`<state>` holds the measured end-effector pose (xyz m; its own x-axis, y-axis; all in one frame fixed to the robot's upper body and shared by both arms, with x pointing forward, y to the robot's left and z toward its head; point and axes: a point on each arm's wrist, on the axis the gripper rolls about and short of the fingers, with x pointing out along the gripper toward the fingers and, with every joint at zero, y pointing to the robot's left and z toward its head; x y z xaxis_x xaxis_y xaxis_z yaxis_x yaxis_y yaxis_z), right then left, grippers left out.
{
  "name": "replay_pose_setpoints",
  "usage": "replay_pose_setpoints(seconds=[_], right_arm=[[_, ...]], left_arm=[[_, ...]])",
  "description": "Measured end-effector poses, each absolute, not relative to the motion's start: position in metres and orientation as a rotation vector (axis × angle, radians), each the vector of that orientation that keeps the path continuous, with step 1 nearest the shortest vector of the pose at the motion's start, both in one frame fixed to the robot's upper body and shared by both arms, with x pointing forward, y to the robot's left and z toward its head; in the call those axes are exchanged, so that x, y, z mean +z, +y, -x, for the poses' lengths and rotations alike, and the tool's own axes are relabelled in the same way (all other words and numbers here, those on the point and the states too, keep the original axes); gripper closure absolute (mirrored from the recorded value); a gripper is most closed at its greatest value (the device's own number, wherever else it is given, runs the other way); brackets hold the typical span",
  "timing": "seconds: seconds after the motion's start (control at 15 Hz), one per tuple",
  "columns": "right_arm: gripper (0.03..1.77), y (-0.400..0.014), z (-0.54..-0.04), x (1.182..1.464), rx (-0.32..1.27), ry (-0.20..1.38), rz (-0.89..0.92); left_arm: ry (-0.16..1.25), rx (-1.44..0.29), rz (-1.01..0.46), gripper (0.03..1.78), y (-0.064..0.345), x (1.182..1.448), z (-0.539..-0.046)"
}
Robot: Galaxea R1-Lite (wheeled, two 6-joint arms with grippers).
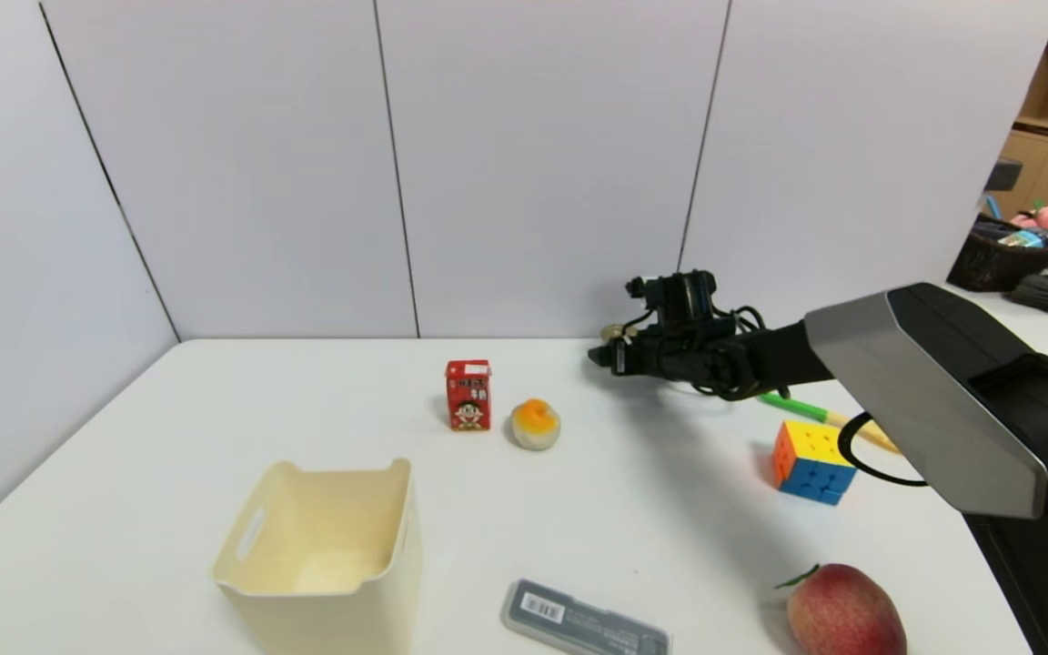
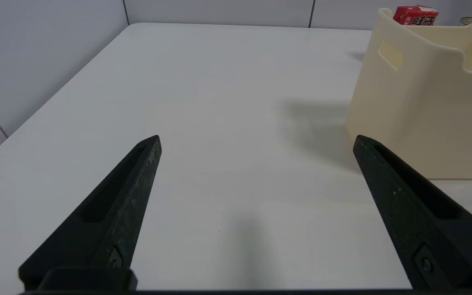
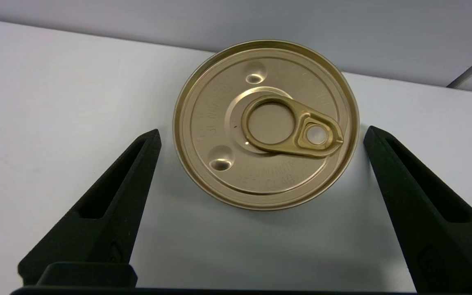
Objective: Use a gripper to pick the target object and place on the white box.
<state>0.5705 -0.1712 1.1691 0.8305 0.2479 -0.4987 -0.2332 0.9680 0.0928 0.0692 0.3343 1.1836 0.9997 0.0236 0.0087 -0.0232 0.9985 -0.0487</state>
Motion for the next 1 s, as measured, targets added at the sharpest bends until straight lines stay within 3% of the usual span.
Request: replay_pose_setpoints(seconds=[0.6,0.8,1.0], right_arm=[[0.13,-0.169,-0.578,1.167,0.249,0.517,-0.038],[0.64,-0.169,-0.579,1.163,0.246,0.524,-0.035],[0.80,-0.172,-0.580,1.161,0.241,0.529,-0.036]], left_arm=[[-0.009,0.023,0.049,0.12,0.334,1.184,-0.069],[-0.009,0.023,0.048,0.12,0.334,1.184,-0.069],[-0.009,0.023,0.048,0.12,0.334,1.184,-0.069]])
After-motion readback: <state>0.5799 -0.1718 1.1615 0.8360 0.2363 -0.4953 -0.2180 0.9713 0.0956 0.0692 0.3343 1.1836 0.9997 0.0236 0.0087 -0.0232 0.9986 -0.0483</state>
